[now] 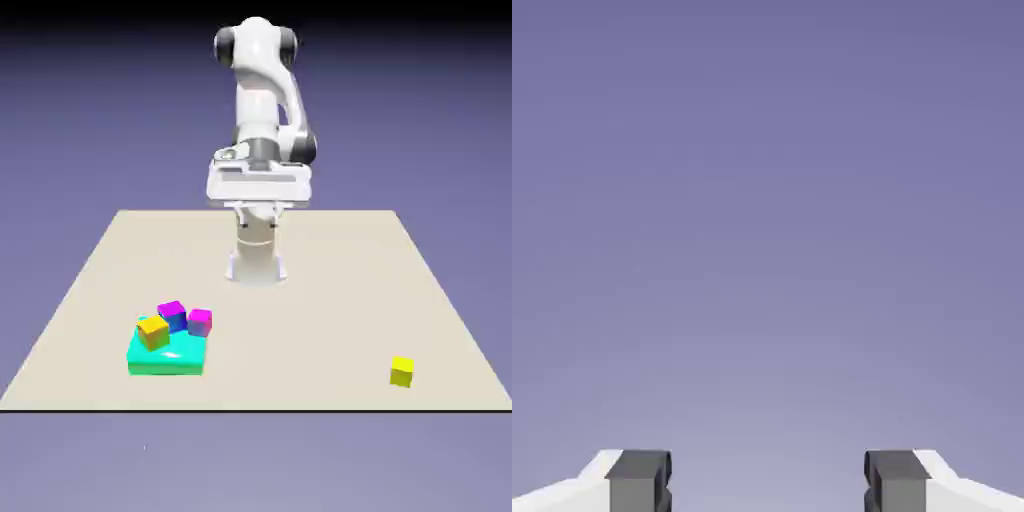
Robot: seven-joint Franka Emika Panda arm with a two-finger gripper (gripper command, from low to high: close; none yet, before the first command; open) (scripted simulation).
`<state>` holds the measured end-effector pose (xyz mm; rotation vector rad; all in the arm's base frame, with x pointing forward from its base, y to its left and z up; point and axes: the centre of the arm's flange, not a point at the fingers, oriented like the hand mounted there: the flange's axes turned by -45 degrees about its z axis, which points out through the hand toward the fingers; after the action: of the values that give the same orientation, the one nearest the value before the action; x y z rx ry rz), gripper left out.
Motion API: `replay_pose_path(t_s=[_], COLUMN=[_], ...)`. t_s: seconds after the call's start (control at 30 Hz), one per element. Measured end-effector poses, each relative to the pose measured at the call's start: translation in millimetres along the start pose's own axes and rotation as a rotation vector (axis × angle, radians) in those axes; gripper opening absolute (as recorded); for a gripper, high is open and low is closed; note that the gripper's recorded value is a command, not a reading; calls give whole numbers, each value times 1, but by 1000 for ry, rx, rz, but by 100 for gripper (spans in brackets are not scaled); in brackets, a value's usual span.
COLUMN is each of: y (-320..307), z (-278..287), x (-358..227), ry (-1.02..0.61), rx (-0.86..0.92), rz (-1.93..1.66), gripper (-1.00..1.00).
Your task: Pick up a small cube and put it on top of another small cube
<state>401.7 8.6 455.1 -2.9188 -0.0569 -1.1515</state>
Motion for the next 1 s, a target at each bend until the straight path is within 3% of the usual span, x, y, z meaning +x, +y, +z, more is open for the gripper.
replay_pose_path(t_s=[0.5, 1.0], y=[-82, -199], z=[150, 291], x=[41, -11], ry=[-588, -1220], rx=[90, 95], rz=[224, 373], gripper=[0, 0])
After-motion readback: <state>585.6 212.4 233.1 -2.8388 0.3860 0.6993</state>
